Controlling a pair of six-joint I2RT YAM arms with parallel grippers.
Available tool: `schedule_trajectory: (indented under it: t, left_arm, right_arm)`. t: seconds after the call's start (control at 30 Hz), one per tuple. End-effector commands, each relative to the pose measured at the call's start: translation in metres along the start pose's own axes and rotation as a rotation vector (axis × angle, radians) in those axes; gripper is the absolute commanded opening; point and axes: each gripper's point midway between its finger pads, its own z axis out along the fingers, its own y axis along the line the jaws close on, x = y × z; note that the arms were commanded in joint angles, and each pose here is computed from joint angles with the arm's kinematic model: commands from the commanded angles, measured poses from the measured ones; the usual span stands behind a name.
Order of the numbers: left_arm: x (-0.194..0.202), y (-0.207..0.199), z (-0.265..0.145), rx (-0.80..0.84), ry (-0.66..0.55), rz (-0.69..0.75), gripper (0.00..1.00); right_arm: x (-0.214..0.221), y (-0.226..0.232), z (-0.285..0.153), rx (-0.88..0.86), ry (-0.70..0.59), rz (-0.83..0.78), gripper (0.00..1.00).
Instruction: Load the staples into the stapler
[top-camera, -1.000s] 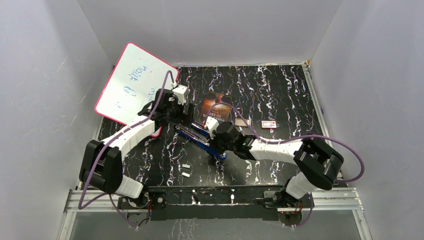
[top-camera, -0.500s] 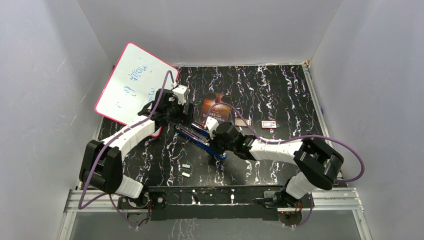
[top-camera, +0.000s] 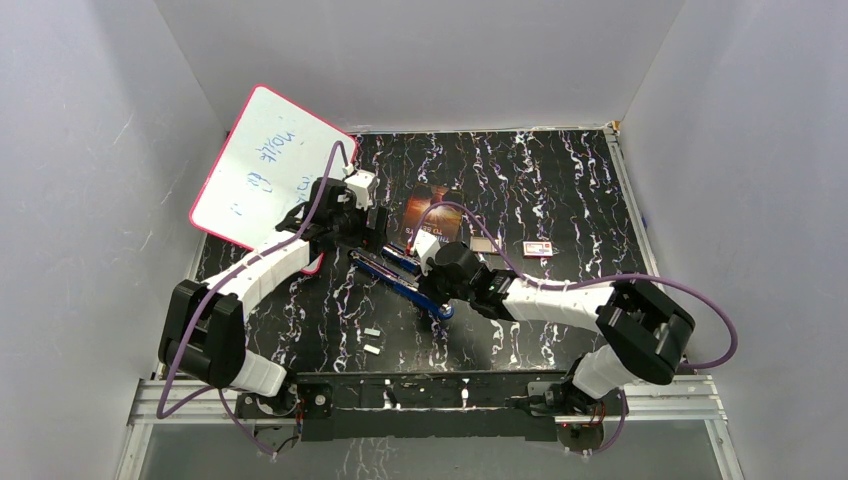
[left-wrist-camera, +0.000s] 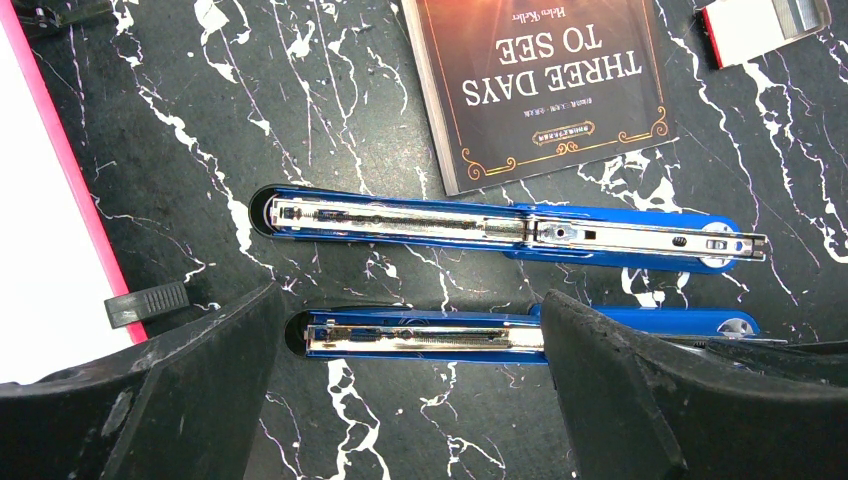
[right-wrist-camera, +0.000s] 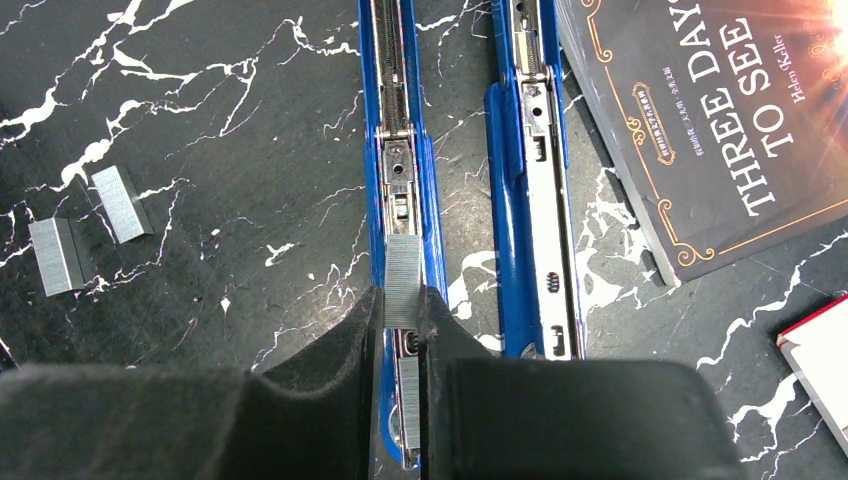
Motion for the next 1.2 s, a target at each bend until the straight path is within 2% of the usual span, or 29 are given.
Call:
schedule_trajectory:
  t: [0.0, 1.17]
  left_arm:
    - [-0.008, -0.003, -0.008, 0.001, -0.023, 0.018, 0.98]
    - [-0.009, -0.003, -0.008, 0.003, -0.026, 0.020, 0.98]
  right_arm:
    - [-0.005, 0.000, 0.003, 0.007, -0.013, 0.000, 0.01]
    - [0.023, -0.003, 0.002, 0.024, 0.107, -0.001, 0.02]
